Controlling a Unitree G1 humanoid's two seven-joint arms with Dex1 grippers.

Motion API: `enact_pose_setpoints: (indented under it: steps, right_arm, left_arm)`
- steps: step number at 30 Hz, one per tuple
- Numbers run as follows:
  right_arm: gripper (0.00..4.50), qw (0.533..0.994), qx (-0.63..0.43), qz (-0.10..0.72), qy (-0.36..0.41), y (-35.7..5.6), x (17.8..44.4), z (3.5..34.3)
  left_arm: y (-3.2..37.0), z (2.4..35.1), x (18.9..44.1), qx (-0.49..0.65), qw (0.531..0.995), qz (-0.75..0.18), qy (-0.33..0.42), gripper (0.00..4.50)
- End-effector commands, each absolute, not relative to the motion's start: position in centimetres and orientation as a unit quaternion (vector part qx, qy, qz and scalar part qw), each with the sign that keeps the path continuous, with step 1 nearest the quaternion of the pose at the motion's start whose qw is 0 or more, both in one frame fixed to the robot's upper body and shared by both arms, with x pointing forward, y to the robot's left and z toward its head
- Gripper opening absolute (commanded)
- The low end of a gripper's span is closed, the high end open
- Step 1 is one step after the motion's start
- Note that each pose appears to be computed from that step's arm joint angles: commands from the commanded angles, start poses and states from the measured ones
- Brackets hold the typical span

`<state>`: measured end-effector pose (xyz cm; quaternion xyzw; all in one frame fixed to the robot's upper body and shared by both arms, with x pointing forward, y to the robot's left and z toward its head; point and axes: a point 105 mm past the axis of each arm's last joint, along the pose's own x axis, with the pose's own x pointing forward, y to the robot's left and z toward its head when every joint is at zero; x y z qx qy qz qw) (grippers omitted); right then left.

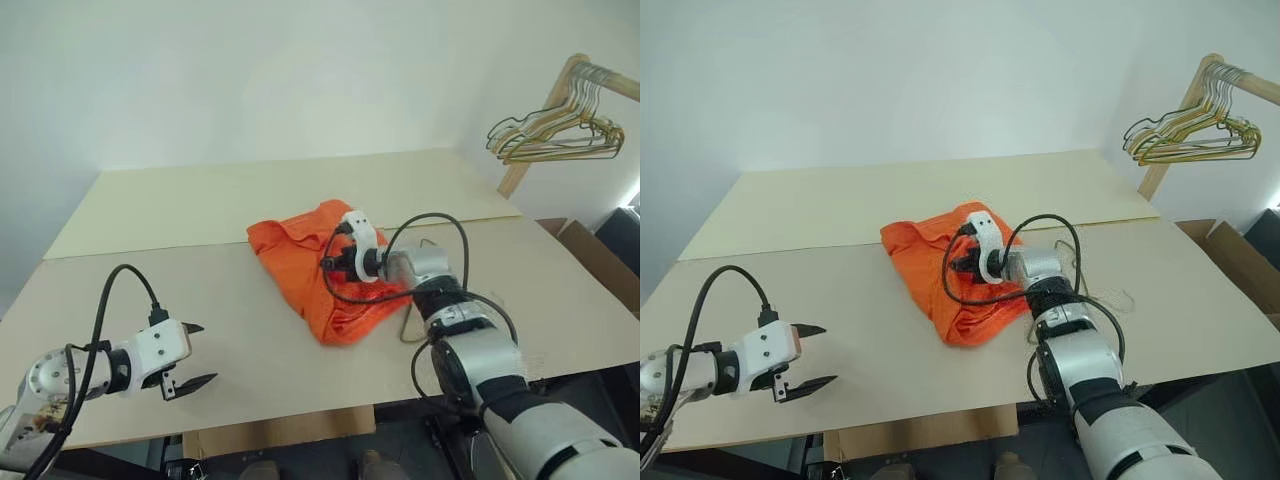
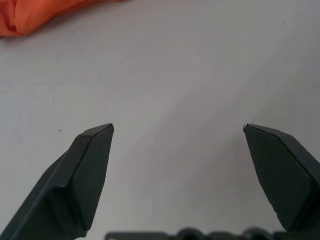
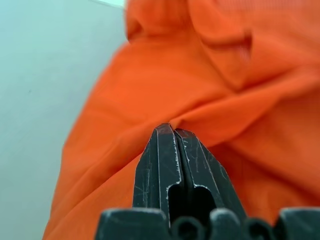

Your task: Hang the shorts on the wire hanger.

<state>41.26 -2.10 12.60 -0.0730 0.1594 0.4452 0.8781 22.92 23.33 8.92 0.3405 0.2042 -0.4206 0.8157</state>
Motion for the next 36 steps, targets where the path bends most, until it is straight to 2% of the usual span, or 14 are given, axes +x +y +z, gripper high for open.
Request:
enact_pose_setpoints:
  steps: [1,3,7,14,18,19,20,27,31,34,36]
  right_arm:
    - [0.02,0.815,-0.232,0.530,-0.009,1.9,37.8,16.9]
    - [0.02,0.756,-0.322,0.566,-0.064,3.3,35.3,16.3]
    - [0.02,0.622,-0.466,0.617,-0.122,4.4,31.4,12.3]
    - [0.02,0.570,-0.495,0.637,-0.155,5.7,29.4,9.7]
    - [0.02,0.566,-0.492,0.645,-0.151,6.4,29.0,9.4]
    - [0.45,0.556,-0.495,0.650,-0.154,6.4,28.7,9.3]
    - [0.68,0.555,-0.494,0.652,-0.153,6.5,28.6,9.3]
    - [3.07,0.580,-0.437,0.674,-0.136,7.1,27.6,10.7]
    - [4.48,0.624,-0.358,0.680,-0.144,7.4,26.8,12.8]
    - [4.48,0.653,-0.293,0.689,-0.115,6.8,26.4,13.9]
    - [4.48,0.667,-0.305,0.673,-0.094,4.9,26.9,13.8]
  left_arm:
    - [23.6,10.0,23.2,0.352,0.820,-0.409,0.192,4.50]
    - [24.1,10.1,23.1,0.350,0.820,-0.408,0.198,4.50]
    - [25.2,10.4,23.2,0.355,0.822,-0.395,0.206,4.50]
    - [26.5,10.5,22.6,0.353,0.828,-0.377,0.219,4.50]
    - [26.9,10.3,22.3,0.355,0.826,-0.374,0.228,4.50]
    - [26.9,10.2,22.3,0.356,0.825,-0.375,0.229,4.50]
    - [26.9,10.2,22.3,0.357,0.824,-0.374,0.229,4.50]
    - [26.5,9.9,22.8,0.360,0.822,-0.379,0.227,4.50]
    - [26.5,9.9,23.0,0.360,0.821,-0.381,0.225,4.50]
    - [26.4,9.9,23.1,0.362,0.820,-0.382,0.224,4.50]
    - [26.4,9.9,23.1,0.363,0.820,-0.382,0.223,4.50]
